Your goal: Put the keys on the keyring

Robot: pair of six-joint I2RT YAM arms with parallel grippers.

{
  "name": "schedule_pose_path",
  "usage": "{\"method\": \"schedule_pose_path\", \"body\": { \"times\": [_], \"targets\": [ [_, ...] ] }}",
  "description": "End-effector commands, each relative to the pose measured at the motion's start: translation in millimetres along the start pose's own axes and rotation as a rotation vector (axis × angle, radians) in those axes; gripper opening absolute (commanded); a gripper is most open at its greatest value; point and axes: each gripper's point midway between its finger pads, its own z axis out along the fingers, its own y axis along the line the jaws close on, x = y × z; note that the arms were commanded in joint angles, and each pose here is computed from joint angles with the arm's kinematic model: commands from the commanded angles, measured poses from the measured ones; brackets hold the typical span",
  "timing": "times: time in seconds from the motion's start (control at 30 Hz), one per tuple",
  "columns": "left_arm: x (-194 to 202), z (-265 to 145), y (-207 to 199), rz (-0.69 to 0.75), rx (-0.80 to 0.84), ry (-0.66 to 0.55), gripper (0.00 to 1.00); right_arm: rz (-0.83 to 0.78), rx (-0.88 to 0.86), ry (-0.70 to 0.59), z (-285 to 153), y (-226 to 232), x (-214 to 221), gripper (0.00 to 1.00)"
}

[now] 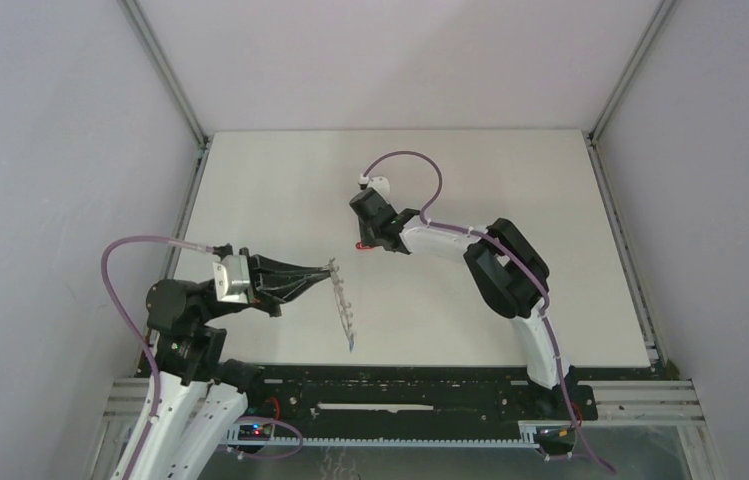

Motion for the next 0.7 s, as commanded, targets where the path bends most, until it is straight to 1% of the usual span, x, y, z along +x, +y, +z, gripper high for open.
{"method": "schedule_pose_path", "body": {
  "times": [0.0, 0.13, 0.4, 0.57, 0.67],
  "targets": [
    [-11.9, -0.2, 2.3, 0.023, -0.022, -0.034, 0.00, 0.040, 0.013, -0.001, 4.1, 1.7, -0.7, 0.41],
    [-13.3, -0.1, 2.6, 0.028, -0.023, -0.037, 0.00, 0.037, 0.022, 0.014, 7.5, -0.2, 5.5, 0.39],
    [-15.2, 0.3, 3.2, 0.032, -0.025, -0.041, 0.00, 0.050, 0.026, 0.015, 11.1, -2.5, 7.9, 0.19],
    [-16.5, 0.1, 2.0, 0.035, -0.021, -0.042, 0.00, 0.060, 0.030, 0.004, 10.4, -5.2, 4.5, 0.14],
    [-17.0, 0.2, 1.7, 0.035, -0.020, -0.042, 0.00, 0.061, 0.031, -0.010, 9.1, -7.2, 1.0, 0.09]
  ]
}}
